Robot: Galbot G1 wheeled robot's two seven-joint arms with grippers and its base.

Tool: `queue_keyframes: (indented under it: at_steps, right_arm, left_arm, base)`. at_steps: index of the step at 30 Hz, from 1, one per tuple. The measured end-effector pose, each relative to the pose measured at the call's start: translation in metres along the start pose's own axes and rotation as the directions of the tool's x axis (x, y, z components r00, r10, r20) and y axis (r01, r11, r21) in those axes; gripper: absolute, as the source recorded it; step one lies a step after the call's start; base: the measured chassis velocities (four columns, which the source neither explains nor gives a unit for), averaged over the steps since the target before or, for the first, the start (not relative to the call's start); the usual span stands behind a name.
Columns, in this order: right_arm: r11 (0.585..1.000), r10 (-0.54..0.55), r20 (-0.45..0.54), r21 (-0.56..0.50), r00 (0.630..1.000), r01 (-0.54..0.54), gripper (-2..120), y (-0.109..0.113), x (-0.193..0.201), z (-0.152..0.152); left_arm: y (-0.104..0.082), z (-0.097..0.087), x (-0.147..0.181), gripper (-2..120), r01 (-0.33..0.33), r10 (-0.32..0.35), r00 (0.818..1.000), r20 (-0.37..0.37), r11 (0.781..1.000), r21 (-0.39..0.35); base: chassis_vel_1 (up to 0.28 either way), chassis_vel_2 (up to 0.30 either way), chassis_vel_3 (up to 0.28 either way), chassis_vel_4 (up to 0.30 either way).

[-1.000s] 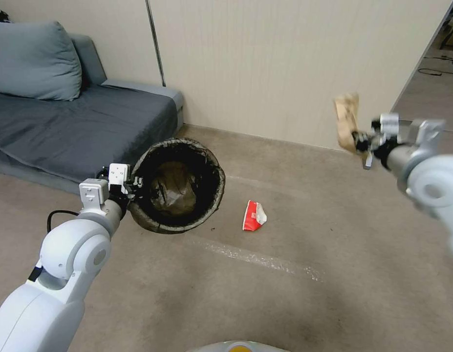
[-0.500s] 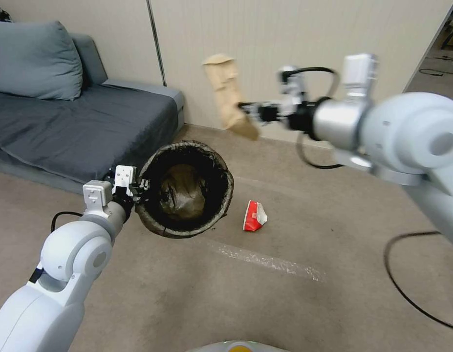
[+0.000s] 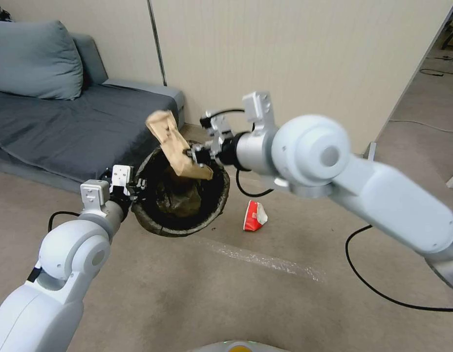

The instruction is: Pick up the trash bin, then pick up the garbage from the floor and place it into the trash bin.

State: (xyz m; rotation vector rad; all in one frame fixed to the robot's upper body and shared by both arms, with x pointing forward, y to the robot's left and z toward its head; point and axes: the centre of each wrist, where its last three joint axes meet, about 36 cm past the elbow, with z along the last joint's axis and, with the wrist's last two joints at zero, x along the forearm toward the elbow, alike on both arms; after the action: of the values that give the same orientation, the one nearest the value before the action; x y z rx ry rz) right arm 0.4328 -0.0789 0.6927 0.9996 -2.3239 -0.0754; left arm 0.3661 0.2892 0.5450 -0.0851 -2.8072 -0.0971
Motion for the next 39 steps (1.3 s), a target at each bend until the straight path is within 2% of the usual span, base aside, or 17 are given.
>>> queue_keyframes:
  at_steps: [8,9,10,13,14,16,17,19,23,27,28,31,33,34,39]
  right_arm:
    - [0.999,0.042,0.007,-0.012,0.999,-0.042,0,-0.014,-0.016,0.009]
    - [0.999,0.033,0.01,-0.018,0.999,-0.033,6,-0.015,-0.016,0.009]
    - [0.999,0.033,0.01,-0.018,0.999,-0.033,6,-0.015,-0.016,0.009]
    - [1.0,0.017,0.022,-0.026,1.0,-0.017,17,-0.018,-0.017,0.006]
    - [1.0,0.017,0.022,-0.026,1.0,-0.017,17,-0.018,-0.017,0.006]
    - [0.999,0.011,0.025,-0.034,1.0,-0.01,30,-0.019,-0.019,0.003]
    - [0.999,0.011,0.025,-0.034,1.0,-0.01,30,-0.019,-0.019,0.003]
    - [0.999,0.001,0.028,-0.043,1.0,0.001,41,-0.019,-0.022,0.002]
    - [0.999,-0.005,0.029,-0.05,1.0,0.007,50,-0.018,-0.025,0.001]
    - [0.998,-0.022,0.022,-0.055,1.0,0.023,71,-0.012,-0.036,-0.003]
    - [0.998,-0.022,0.022,-0.055,1.0,0.023,71,-0.012,-0.036,-0.003]
    - [0.998,-0.025,0.023,-0.053,0.999,0.026,86,-0.008,-0.037,-0.004]
    - [0.999,-0.024,0.026,-0.048,0.999,0.025,89,-0.007,-0.036,-0.005]
    - [0.999,-0.024,0.031,-0.041,0.999,0.025,96,-0.006,-0.032,-0.005]
    - [1.0,-0.019,0.092,-0.015,0.996,0.021,100,-0.005,-0.007,-0.018]
  left_arm:
    - [0.002,0.002,-0.003,1,0.005,-0.005,1.0,-0.006,1.0,0.002]
    - [0.002,0.003,-0.004,1,0.005,-0.005,1.0,-0.008,1.0,0.002]
    - [0.002,0.003,-0.004,1,0.005,-0.005,1.0,-0.008,1.0,0.002]
    - [0.002,0.004,-0.004,1,0.005,-0.005,1.0,-0.01,1.0,0.004]
    - [0.002,0.004,-0.004,1,0.005,-0.005,1.0,-0.01,1.0,0.004]
    - [0.003,0.004,-0.006,1,0.006,-0.006,1.0,-0.011,1.0,0.005]
    - [0.003,0.004,-0.006,1,0.006,-0.006,1.0,-0.011,1.0,0.005]
    - [0.004,0.004,-0.008,1,0.011,-0.011,1.0,-0.011,1.0,0.004]
    - [0.004,0.005,-0.009,1,0.011,-0.011,1.0,-0.013,1.0,0.006]
    - [0.004,0.005,-0.009,1,0.011,-0.011,1.0,-0.013,1.0,0.008]
    - [0.004,0.005,-0.009,1,0.011,-0.011,1.0,-0.013,1.0,0.008]
    - [0.005,0.004,-0.01,1,0.014,-0.013,1.0,-0.01,1.0,0.007]
    - [0.006,0.004,-0.01,1,0.014,-0.014,1.0,-0.009,1.0,0.007]
    - [0.006,0.003,-0.01,1,0.015,-0.015,1.0,-0.009,1.0,0.007]
    - [0.007,0.003,-0.01,1,0.016,-0.016,1.0,-0.008,1.0,0.007]
  base:
    - [0.0,0.0,0.0,0.0]
    - [0.0,0.0,0.0,0.0]
    - [0.0,0.0,0.0,0.0]
    - [0.0,0.0,0.0,0.0]
    - [0.0,0.0,0.0,0.0]
    - [0.0,0.0,0.0,0.0]
    - [0.0,0.0,0.0,0.0]
    - [0.0,0.0,0.0,0.0]
    - [0.0,0.0,0.0,0.0]
    - [0.0,0.0,0.0,0.0]
    - [0.0,0.0,0.0,0.0]
    - [0.0,0.0,0.0,0.0]
    - [0.0,0.0,0.0,0.0]
    - [0.0,0.0,0.0,0.0]
    - [0.0,0.0,0.0,0.0]
